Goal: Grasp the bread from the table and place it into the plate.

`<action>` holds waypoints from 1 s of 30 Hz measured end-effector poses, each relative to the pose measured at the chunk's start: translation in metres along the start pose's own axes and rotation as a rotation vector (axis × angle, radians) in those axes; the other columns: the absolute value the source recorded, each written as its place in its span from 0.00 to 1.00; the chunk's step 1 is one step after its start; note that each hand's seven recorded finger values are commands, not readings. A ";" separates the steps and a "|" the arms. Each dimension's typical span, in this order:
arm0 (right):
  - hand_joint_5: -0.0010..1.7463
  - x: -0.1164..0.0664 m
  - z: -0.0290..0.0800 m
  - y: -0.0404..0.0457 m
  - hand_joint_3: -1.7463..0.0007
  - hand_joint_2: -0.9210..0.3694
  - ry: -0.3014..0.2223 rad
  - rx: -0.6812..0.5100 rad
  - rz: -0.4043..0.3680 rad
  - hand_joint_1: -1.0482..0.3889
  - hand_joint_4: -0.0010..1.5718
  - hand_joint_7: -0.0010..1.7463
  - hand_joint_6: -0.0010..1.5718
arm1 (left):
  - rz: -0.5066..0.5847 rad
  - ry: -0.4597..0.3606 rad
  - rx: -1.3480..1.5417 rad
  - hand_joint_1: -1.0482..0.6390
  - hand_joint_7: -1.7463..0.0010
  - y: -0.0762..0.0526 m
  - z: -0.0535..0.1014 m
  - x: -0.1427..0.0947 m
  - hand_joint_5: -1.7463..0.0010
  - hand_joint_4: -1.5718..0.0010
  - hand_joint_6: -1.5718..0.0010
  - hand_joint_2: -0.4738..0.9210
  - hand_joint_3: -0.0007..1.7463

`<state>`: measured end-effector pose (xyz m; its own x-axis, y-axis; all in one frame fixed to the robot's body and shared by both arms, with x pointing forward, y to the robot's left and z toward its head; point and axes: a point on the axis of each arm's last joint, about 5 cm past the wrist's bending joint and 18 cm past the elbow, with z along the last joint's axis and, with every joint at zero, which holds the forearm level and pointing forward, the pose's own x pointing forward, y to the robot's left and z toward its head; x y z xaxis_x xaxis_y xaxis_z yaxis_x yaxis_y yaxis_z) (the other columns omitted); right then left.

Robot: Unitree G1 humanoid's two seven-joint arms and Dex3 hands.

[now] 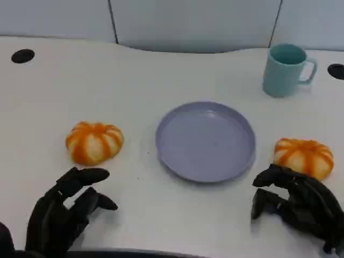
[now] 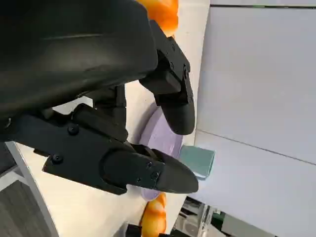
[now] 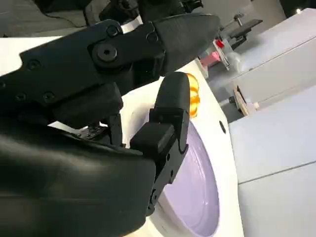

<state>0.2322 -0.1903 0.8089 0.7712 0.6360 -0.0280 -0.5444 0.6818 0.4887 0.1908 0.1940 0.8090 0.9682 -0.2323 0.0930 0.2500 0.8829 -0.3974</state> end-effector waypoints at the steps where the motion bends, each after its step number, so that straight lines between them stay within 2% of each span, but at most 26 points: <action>1: 0.88 0.000 0.000 0.0000 0.91 0.00 0.000 0.000 0.001 0.39 0.41 0.54 0.47 | 0.000 0.000 0.000 0.17 0.44 0.000 0.000 0.000 0.09 0.71 0.68 1.00 0.09; 22: 0.87 0.000 0.000 0.0001 0.91 0.00 0.002 0.005 0.003 0.39 0.40 0.53 0.48 | -0.001 0.001 0.005 0.17 0.43 0.000 0.000 0.000 0.09 0.71 0.68 1.00 0.08; 30: 0.88 0.000 0.000 0.0002 0.92 0.00 0.004 0.004 0.002 0.36 0.41 0.54 0.49 | -0.012 -0.011 0.036 0.18 0.44 0.000 0.003 0.001 0.11 0.72 0.67 1.00 0.10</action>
<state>0.2323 -0.1900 0.8088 0.7692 0.6383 -0.0304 -0.5443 0.6794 0.4921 0.1916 0.1949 0.8114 0.9650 -0.2388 0.1079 0.2619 0.8943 -0.3627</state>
